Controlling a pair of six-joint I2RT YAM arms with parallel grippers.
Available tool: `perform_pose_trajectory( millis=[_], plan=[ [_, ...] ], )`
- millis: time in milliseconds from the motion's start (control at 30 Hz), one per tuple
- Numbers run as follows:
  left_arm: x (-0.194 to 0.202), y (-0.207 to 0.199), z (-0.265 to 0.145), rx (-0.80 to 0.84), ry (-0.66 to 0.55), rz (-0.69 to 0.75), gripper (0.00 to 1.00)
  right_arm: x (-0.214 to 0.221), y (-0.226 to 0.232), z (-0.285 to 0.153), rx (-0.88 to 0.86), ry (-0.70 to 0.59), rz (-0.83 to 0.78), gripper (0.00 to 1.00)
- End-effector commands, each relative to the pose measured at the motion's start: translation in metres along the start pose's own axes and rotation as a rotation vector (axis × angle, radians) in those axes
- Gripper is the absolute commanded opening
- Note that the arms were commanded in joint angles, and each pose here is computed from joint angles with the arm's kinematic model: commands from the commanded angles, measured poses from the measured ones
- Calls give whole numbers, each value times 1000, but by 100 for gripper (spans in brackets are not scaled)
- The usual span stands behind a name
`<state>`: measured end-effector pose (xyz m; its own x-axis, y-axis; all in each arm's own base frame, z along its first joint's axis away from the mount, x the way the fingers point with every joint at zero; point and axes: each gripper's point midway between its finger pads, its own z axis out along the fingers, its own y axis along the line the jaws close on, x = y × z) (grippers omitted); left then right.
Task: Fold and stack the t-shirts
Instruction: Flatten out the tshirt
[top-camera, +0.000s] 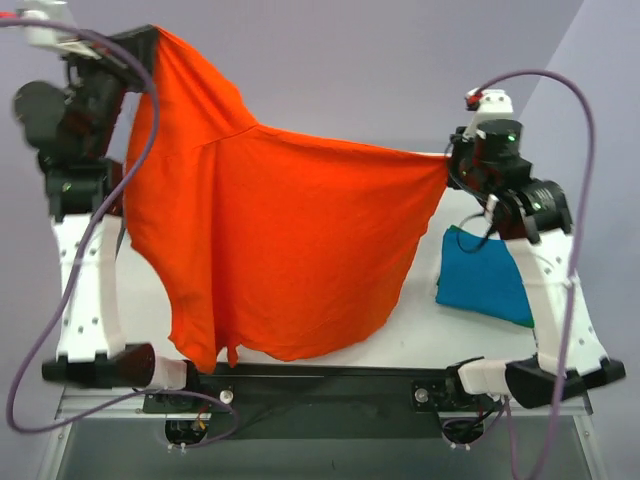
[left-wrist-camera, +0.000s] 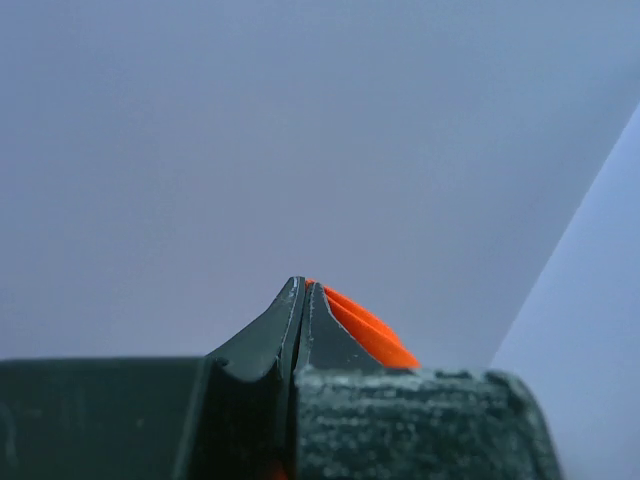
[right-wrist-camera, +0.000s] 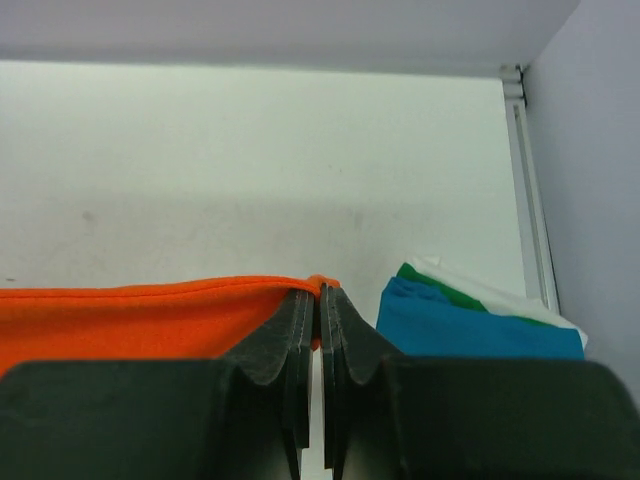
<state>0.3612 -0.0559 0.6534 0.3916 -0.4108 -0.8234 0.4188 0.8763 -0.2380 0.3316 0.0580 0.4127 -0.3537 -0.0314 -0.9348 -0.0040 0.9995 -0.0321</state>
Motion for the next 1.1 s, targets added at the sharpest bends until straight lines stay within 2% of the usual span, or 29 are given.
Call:
perform_pose_trajectory(
  millis=[0, 33, 167, 400, 533, 667, 700, 867, 1067],
  plan=[
    [96, 26, 23, 22, 198, -99, 0, 23, -11, 45, 58, 87, 24, 0],
    [115, 34, 26, 21, 238, -110, 0, 27, -10, 52, 58, 102, 28, 0],
    [149, 45, 30, 20, 304, -136, 0, 41, -7, 78, 64, 159, 10, 0],
    [130, 30, 32, 85, 254, -131, 0, 22, -5, 75, 56, 114, 36, 0],
    [88, 3, 25, 144, 176, -142, 0, -2, -12, 50, 62, 31, 43, 0],
    [34, -29, 10, 206, 78, -112, 0, -37, -20, 2, 49, -116, 35, 0],
    [11, -42, 2, 229, 36, -92, 0, -45, -17, -7, 37, -153, 29, 0],
    [-51, -79, -28, 283, -72, -12, 0, -73, -27, -72, 38, -326, 7, 0],
    [-116, -113, -61, 311, -204, 91, 0, -87, -37, -121, 12, -437, 56, 0]
  ],
)
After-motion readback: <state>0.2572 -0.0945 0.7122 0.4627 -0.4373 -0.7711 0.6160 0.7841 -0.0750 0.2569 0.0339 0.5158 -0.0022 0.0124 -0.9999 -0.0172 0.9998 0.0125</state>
